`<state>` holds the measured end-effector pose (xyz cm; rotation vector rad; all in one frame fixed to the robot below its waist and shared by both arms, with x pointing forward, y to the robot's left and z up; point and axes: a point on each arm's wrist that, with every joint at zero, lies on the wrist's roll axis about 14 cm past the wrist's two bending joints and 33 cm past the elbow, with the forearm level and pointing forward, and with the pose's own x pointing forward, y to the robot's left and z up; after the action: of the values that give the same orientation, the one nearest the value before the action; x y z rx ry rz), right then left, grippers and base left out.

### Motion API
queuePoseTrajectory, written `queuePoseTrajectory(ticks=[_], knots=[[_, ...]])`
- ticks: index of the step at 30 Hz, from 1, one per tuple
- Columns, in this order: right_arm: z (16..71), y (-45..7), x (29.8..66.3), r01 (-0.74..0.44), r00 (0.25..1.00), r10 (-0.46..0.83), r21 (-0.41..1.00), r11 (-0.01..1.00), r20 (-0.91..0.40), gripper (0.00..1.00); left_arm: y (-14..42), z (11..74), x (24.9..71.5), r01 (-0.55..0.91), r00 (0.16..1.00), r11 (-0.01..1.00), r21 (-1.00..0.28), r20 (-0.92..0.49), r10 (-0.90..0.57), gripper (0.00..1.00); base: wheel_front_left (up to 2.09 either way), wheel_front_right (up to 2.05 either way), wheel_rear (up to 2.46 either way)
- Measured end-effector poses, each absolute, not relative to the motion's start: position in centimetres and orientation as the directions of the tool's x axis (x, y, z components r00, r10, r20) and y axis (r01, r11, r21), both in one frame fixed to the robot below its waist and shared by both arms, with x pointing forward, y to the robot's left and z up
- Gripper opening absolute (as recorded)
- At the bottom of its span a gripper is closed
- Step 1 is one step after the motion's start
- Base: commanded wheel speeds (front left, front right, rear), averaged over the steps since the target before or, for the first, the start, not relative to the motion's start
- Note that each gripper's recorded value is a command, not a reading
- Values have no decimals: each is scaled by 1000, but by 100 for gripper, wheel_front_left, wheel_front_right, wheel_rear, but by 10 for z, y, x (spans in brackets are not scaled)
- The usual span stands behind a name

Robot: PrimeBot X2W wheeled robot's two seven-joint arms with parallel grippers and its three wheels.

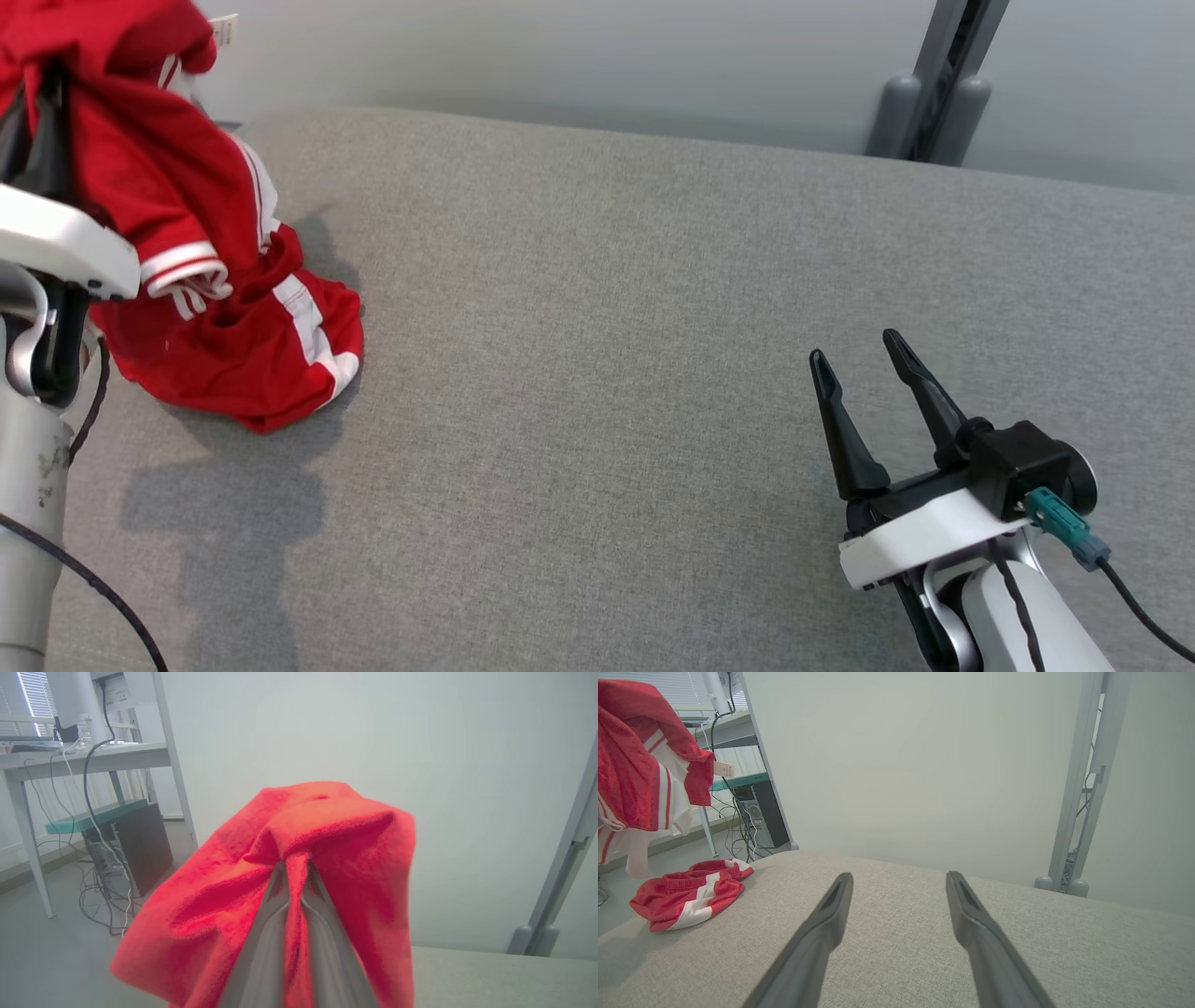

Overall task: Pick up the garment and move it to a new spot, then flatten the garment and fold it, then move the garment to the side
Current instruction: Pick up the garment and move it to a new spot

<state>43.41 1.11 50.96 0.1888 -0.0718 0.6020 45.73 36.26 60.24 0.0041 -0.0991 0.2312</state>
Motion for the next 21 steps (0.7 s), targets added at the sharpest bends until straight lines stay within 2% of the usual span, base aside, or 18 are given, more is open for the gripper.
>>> queuePoseTrajectory(ticks=[2, 10, 17, 21], knots=[[515, 7, 430, -561, 828, 545, 152, 814, 132, 100, 346, 632, 457, -182, 964, 983, -16, 197, 181, 0, 0, 0, 0], [530, -15, 430, -507, 859, 484, 143, 850, 167, 100, 281, 670, 459, -19, 945, 998, -60, 326, 37, 0, 0, 0, 0], [543, -58, 436, -406, 904, 377, 128, 905, 201, 100, 183, 674, 468, 214, 921, 971, -110, 353, -164, 0, 0, 0, 0], [547, -90, 437, -326, 931, 297, 117, 938, 212, 100, 122, 657, 472, 340, 904, 929, -146, 321, -281, 0, 0, 0, 0]])
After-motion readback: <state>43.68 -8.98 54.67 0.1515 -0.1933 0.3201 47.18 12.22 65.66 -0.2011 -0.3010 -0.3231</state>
